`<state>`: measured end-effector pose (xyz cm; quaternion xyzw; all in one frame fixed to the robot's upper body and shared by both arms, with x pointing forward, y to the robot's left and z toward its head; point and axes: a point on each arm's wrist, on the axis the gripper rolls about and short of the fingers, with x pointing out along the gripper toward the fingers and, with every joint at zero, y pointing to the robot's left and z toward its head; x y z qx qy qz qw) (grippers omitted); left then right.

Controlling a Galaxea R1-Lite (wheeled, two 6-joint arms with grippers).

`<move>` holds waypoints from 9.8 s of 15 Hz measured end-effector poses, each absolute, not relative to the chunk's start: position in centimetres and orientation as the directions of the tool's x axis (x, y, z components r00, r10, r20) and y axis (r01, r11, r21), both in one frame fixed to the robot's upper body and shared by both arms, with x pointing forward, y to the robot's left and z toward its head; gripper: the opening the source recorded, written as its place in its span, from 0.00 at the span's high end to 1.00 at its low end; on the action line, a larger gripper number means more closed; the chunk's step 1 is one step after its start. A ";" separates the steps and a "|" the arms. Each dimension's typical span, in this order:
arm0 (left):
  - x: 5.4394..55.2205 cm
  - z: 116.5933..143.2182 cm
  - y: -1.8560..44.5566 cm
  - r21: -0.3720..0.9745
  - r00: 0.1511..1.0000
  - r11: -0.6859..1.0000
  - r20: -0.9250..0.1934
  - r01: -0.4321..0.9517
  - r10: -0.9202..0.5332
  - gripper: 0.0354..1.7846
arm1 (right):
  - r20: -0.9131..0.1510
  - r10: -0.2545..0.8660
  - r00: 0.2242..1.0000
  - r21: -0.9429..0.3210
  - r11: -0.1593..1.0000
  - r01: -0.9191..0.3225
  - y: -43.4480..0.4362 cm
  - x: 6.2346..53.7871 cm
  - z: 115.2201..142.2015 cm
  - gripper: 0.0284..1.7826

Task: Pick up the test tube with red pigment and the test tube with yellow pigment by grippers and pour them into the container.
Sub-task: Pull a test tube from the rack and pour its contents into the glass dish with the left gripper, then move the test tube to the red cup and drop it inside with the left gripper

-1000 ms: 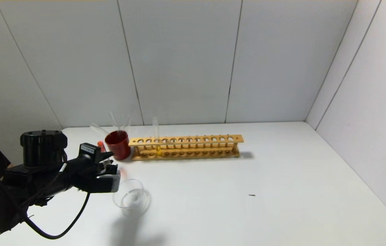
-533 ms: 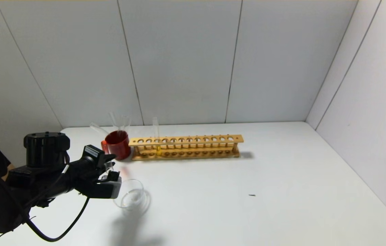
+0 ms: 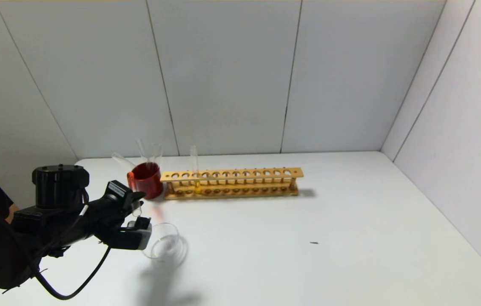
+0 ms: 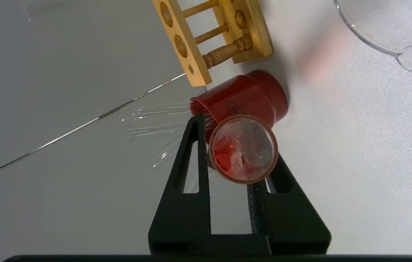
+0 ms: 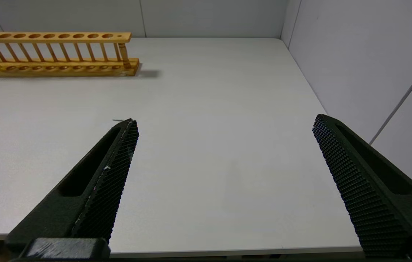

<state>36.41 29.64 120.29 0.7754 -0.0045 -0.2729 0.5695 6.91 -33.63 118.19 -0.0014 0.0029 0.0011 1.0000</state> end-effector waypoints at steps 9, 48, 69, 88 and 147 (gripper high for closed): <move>36.4 119.5 29.0 0.865 0.843 -0.413 -0.431 0.285 -0.322 0.83 | -0.006 0.003 1.000 -0.003 1.000 -0.003 -33.6 6.9 118.2 0.02; 38.1 117.8 28.3 0.794 0.892 -0.568 -0.398 0.218 -0.214 0.83 | -0.006 0.003 1.000 -0.003 1.000 -0.003 -33.6 6.9 118.2 0.02; 37.2 118.6 27.6 0.760 0.913 -0.632 -0.353 0.152 -0.205 0.83 | -0.006 0.003 1.000 -0.003 1.000 -0.003 -33.6 6.9 118.2 0.02; 36.9 120.0 27.7 0.682 0.946 -0.730 -0.258 0.035 -0.196 0.83 | -0.006 0.003 1.000 -0.003 1.000 -0.003 -33.6 6.9 118.2 0.02; 42.8 124.7 29.6 -0.062 0.994 0.995 -0.076 -0.079 0.074 0.83 | -0.006 0.003 1.000 -0.003 1.000 -0.003 -33.6 6.9 118.2 0.02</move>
